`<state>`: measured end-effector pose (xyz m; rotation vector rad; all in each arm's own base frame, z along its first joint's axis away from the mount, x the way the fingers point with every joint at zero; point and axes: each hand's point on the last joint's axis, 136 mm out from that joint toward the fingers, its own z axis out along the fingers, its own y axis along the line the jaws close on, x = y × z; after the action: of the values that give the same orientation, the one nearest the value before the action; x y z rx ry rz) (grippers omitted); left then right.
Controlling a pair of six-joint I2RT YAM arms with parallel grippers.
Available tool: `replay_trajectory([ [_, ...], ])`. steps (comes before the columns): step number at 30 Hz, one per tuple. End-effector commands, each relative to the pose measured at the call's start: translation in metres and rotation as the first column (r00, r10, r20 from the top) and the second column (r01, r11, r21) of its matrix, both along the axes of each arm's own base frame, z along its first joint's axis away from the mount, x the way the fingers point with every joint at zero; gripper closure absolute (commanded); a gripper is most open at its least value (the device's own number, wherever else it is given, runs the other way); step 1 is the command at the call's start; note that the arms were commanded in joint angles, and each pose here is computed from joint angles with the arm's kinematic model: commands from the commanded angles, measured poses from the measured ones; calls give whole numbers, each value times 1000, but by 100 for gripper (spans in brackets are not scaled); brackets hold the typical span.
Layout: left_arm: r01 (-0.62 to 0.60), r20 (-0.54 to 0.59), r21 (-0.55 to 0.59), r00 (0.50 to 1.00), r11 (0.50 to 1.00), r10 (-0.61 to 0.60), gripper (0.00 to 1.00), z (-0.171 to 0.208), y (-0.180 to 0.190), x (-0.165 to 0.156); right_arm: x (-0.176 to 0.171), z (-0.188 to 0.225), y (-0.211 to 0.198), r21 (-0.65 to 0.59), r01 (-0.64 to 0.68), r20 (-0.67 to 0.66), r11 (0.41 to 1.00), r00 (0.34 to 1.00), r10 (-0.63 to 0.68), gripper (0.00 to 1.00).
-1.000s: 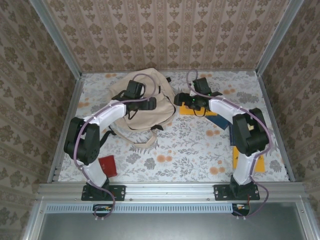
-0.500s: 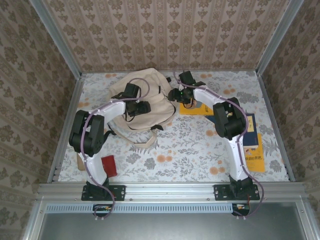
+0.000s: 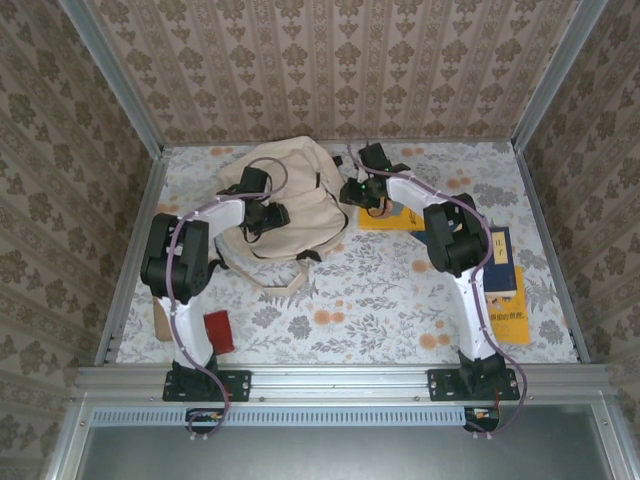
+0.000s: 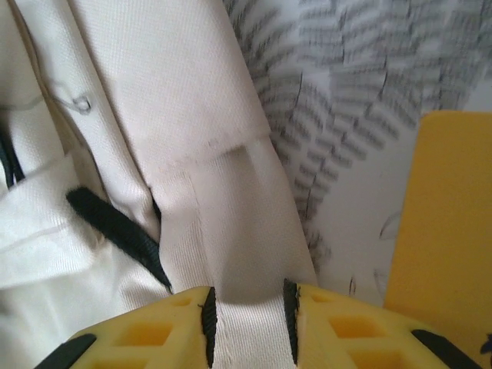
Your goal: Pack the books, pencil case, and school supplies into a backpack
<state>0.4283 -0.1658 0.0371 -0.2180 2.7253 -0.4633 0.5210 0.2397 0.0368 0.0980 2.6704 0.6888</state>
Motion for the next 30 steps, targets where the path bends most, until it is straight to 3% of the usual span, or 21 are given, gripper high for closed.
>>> replay_trajectory([
  [1, -37, -12, 35, 999, 999, 37, 47, 4, 21, -5, -66, -23, 20, 23, -56, -172, 998, 983, 59, 66],
  [9, 66, 41, 57, 997, 996, -69, 43, 39, 9, -29, -162, -43, 50, -17, -88, -229, 996, 970, 81, 67],
  [13, 175, 56, 59, 982, 983, -178, 42, 52, -24, -43, -149, 2, 40, 50, -32, -127, 998, 991, 38, 64],
  [17, 250, 55, -7, 967, 968, -250, 43, 59, -69, -55, -128, 41, 29, 92, 1, -60, 996, 998, 5, 54],
  [23, 239, 10, -59, 971, 969, -238, 55, 45, -113, -61, -115, 32, 12, 121, 89, -96, 989, 992, -78, 52],
  [27, 165, -34, -42, 986, 985, -166, 64, 28, -114, -58, -113, 28, 12, 152, 111, -112, 982, 989, -95, 52],
  [30, 142, -46, -49, 989, 989, -144, 65, 22, -116, -57, -115, 28, 12, 155, 114, -116, 981, 989, -96, 51],
])
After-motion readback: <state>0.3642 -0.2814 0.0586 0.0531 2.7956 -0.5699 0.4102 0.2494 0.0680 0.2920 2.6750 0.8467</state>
